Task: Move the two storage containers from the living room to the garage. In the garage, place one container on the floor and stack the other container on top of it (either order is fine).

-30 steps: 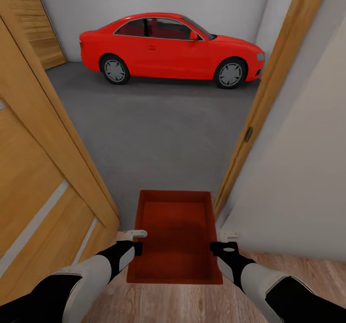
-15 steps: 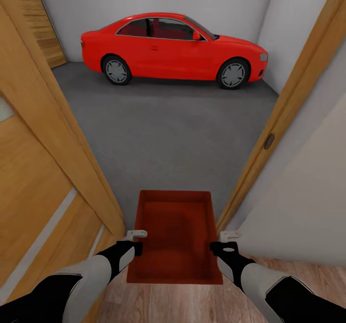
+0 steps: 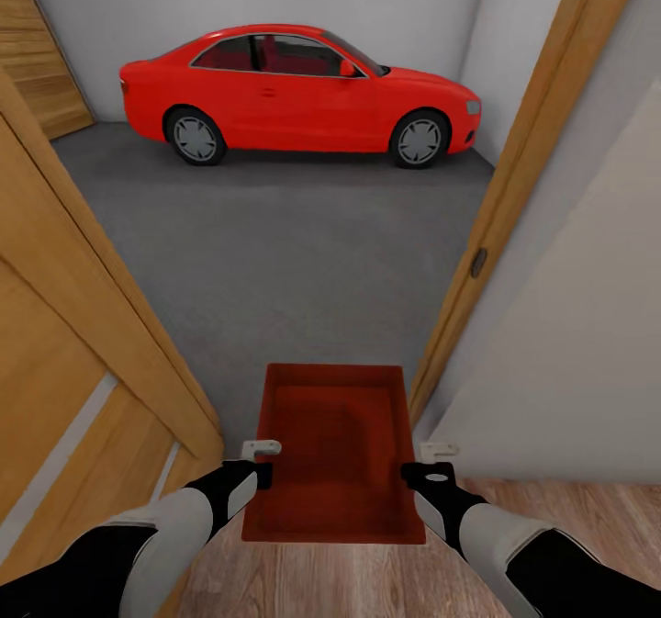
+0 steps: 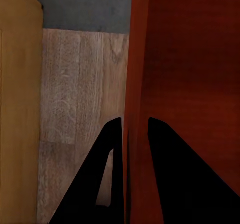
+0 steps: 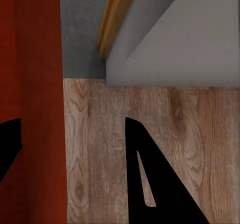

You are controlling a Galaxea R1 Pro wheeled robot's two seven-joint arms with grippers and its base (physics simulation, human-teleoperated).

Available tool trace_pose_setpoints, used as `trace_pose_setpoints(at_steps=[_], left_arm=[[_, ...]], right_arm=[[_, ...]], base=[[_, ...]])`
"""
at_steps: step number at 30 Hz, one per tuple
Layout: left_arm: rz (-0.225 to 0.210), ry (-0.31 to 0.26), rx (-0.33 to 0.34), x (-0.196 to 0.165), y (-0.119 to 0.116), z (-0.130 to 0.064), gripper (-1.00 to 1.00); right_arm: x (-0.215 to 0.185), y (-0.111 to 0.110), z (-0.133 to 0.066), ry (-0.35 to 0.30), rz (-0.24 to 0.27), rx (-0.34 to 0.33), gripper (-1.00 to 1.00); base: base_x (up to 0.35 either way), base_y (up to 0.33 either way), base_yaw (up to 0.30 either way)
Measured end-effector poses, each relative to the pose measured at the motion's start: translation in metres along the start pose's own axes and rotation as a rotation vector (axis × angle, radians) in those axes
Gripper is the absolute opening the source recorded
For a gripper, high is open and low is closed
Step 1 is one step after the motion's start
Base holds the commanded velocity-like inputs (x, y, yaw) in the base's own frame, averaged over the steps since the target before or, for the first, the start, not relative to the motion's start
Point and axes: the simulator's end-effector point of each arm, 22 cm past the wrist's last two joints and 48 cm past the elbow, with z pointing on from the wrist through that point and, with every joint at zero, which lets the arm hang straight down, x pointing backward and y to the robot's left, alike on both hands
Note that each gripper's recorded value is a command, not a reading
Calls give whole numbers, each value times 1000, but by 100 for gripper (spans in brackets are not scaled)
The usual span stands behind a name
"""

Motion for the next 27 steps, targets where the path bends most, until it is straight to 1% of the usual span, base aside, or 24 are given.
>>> trace_pose_setpoints(at_steps=[4,12,27], left_arm=[[2,-1,-1,-1,0,0,-100],[2,-1,-1,-1,0,0,-100],[2,-4,0,-1,0,0,-100]], right_arm=[[0,-1,0,0,0,0,-100],[0,-1,0,0,0,-1,-100],[0,0,0,-2,0,-4,-100]], base=[[0,185,-8],[0,309,-1],[0,14,0]])
